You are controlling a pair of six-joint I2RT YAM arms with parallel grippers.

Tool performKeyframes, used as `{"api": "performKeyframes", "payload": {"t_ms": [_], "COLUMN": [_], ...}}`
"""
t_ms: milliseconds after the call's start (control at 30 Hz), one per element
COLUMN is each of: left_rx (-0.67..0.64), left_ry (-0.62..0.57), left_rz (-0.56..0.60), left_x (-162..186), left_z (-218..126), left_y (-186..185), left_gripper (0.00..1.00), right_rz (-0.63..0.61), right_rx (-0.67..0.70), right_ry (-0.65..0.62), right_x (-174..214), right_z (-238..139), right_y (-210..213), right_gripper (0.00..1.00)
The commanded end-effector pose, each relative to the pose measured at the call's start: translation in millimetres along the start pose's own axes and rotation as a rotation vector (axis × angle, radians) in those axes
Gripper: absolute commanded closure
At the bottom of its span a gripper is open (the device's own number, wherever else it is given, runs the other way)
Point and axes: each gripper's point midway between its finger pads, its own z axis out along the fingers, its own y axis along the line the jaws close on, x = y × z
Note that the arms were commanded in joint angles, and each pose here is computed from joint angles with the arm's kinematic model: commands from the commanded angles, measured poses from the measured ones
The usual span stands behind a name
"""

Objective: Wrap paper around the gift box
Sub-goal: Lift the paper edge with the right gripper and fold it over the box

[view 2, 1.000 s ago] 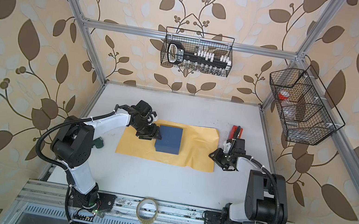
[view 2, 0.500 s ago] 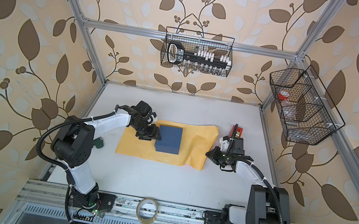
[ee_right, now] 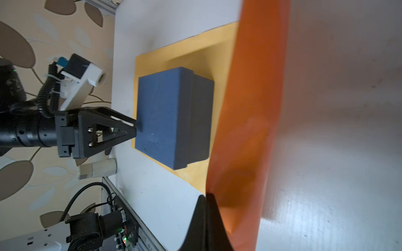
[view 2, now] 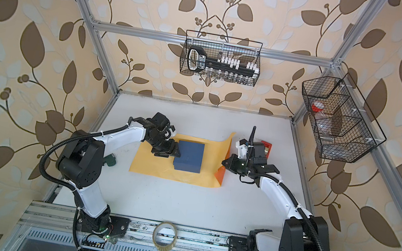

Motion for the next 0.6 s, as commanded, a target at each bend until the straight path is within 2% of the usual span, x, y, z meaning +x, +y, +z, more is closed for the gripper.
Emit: {"api": "performKeyframes", "payload": {"t_ms": [0,233,333,567], "left_rx": [0.001,0.108,0.171,0.277], "left_ry": [-0.114,-0.215,-0.252,-0.254], "left_rz": [0.120,0.198,0.189,0.066], "left_x": [-16.1,-32.4,-39.6,-49.7], "left_z": [-55.6,-103.2,-106.7,-88.7], "left_y": [-28.3,-65.5,-77.2,-84.0], "left_gripper": [0.28,0.24,0.25,0.32], "right_rz": [-0.050,-0.143,-0.181,-0.216], "right_rx": [-0.012,-0.092,-0.120,-0.150], "right_ry": [0.016,0.074,0.115,0.158], "right_x": [-6.0,-6.1,1.3,13.3], "right_z": [6.1,38.6,54.7,79.0], "right_y": [24.3,77.1,94.7,117.7], "right_gripper": [1.00,1.00,1.00,1.00]}}
